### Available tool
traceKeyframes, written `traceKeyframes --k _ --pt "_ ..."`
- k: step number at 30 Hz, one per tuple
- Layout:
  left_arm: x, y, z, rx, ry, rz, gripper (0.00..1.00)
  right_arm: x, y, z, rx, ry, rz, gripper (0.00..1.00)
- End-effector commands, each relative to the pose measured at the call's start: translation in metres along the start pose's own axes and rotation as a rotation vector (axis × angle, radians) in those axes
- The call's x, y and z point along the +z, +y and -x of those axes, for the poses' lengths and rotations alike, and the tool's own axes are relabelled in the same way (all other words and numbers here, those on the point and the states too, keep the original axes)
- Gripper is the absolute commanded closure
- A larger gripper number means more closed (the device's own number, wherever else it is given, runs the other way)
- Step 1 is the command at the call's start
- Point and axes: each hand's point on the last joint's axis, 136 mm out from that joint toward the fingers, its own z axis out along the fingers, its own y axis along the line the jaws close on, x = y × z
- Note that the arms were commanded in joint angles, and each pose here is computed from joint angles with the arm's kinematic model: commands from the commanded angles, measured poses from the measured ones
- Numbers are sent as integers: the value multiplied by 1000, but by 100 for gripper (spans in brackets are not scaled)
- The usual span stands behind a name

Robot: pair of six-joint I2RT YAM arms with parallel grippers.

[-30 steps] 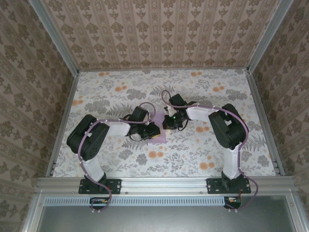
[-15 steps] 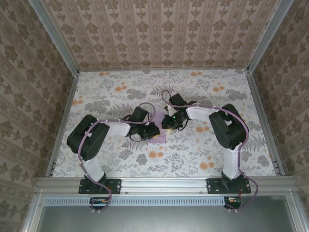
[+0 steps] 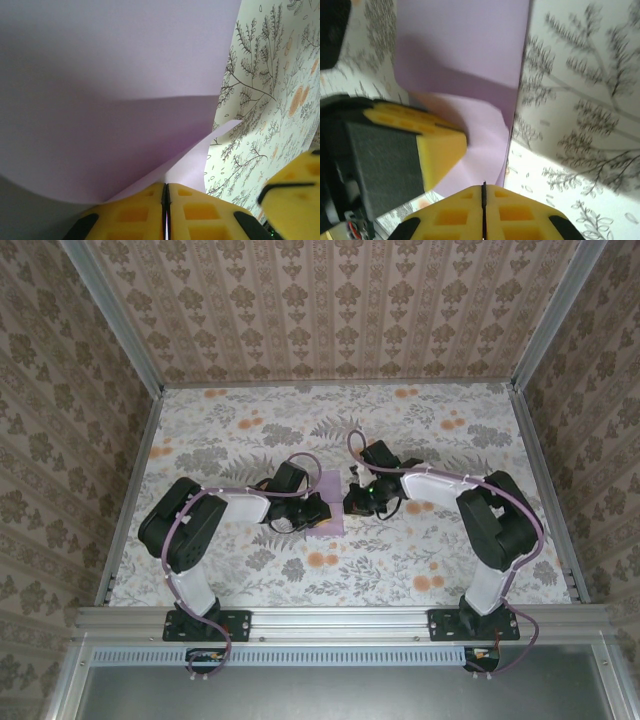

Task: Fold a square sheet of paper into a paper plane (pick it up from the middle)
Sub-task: Fold the triangle a second time at the center of the table.

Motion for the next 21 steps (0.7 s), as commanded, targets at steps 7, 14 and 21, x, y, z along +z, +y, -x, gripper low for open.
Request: traceKeyframes --k 7,14,21 --pt "4 26 -7 -61 -5 92 90 15 14 -21 -1 65 22 95" --pt "4 30 -9 -74 -8 102 90 24 13 -29 -17 96 1 96" --pt "3 31 -10 -76 -8 106 91 32 -3 -34 -7 112 -53 96"
